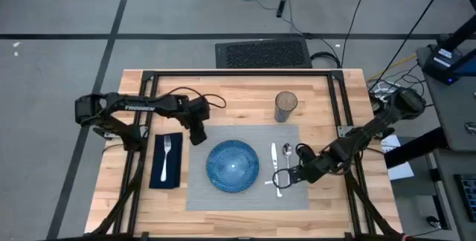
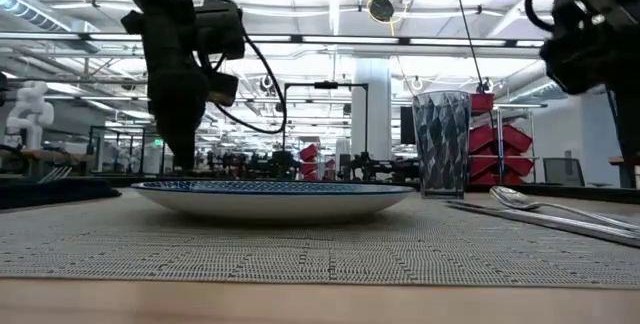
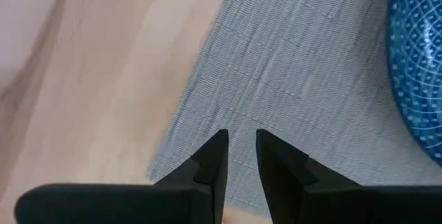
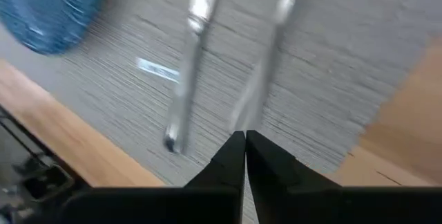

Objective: Set table place
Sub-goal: Adjust the gray placemat

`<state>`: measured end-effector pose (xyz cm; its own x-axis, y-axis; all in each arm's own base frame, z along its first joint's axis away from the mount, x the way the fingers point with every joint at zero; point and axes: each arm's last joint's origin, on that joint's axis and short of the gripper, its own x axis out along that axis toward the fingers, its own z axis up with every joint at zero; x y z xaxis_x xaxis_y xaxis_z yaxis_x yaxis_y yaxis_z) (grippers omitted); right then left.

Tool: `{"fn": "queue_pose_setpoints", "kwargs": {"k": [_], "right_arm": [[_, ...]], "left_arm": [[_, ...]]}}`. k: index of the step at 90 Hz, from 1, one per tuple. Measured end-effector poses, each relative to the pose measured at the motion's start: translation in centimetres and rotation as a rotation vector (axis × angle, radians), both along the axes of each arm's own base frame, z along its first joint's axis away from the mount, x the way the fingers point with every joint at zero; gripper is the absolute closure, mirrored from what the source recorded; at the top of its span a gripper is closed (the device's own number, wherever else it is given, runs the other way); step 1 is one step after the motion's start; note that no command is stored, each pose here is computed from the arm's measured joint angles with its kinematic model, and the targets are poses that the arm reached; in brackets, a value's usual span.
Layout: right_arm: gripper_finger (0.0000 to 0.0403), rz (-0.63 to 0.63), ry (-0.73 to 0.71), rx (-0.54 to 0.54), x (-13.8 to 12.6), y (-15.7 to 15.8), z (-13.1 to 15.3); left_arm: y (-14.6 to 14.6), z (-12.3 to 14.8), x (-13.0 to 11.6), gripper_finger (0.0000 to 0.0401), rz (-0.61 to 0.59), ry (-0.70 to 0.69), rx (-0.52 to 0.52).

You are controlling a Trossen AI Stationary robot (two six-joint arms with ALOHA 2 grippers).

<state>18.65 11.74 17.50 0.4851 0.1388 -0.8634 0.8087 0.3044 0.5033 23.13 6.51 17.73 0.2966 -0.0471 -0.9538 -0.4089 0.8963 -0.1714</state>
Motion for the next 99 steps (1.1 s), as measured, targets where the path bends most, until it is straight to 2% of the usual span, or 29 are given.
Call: {"fn": "queue_pose_setpoints", "kwargs": {"k": [21, 50, 80, 90, 99], "right_arm": [[0.0403, -0.047, -0.071, -0.076, 1.0, -0.7, 0.8], [0.0403, -0.009, -0.033, -0.136, 1.9, -2.5, 0.3], [0.0403, -0.073, 0.030, -0.242, 3.4, -5.8, -1.0], [0.0403, -0.062, 0.017, -0.265, 3.9, -6.9, -0.9], [0.0403, -0.021, -0.019, -0.243, 4.4, -7.3, -0.7]], "left_arm": [[-2.0, 0.2, 0.6, 0.0341, -0.012, -0.014, -0.039], [-4.3, 0.4, 1.8, 0.0341, -0.034, -0.089, -0.053], [-4.7, 0.7, 2.5, 0.0341, -0.032, -0.161, -0.031], [-4.7, 0.7, 2.5, 0.0341, -0.031, -0.160, -0.028], [-4.7, 0.7, 2.4, 0.0341, -0.026, -0.160, -0.019]]}}
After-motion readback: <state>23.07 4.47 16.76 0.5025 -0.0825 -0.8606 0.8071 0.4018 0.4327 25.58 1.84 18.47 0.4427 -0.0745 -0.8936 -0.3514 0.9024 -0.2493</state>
